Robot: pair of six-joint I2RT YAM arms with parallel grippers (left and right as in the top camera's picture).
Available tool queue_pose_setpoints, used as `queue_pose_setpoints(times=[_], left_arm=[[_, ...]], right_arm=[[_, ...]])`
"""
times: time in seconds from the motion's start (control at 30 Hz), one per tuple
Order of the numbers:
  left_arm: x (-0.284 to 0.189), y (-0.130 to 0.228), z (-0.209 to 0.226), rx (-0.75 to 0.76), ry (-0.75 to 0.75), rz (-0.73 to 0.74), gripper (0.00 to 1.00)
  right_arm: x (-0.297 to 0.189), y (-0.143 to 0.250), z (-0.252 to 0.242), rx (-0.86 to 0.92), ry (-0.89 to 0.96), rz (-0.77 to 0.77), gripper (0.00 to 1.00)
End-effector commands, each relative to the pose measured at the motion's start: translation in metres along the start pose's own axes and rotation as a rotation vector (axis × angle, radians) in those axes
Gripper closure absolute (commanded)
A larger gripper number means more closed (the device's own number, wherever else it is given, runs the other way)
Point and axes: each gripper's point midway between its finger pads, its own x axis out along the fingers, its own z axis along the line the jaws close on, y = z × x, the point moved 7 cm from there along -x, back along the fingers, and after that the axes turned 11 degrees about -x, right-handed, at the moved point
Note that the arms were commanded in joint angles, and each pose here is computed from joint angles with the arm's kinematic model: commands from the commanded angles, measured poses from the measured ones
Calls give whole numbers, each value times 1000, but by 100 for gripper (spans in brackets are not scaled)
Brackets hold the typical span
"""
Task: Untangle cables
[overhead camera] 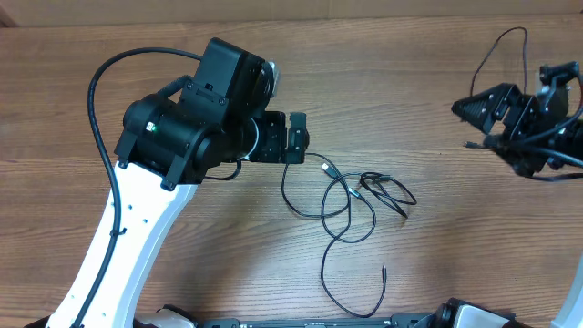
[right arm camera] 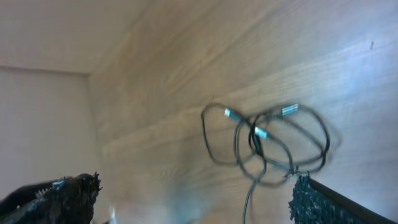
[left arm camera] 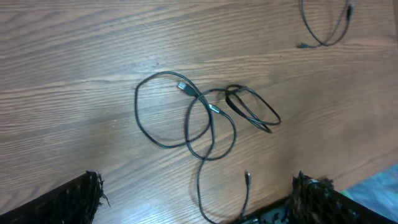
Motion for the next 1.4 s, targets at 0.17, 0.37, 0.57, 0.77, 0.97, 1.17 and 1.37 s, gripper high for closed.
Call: queue_pose_setpoints(times=[0.17,0.37,0.57,0.77,0.97,1.17,1.37], left_arm=[[-7,-2,4,-18,-22,-39,0],[-7,-2,4,-18,-22,-39,0],[-7,-2,4,-19,-22,-39,0],[-7,-2,4,-18,-22,-39,0],[-7,-2,4,-19,-22,-39,0],[-7,-2,4,-18,-23,-39,0],[-7,-2,4,-18,-23,-39,0]], right_arm=[[-2,14,4,49,-10,67,0],[-2,14,3,43,-6,70,0],[-2,10,3,6,-7,49,0],[-2,-8,4,-72,-10,-41,0],[-6,-49,9,-247,-14,-240,0],[-13,-72,17,-358,-19,-365,0],[-10,-64,13,-317,-17,-319,0]])
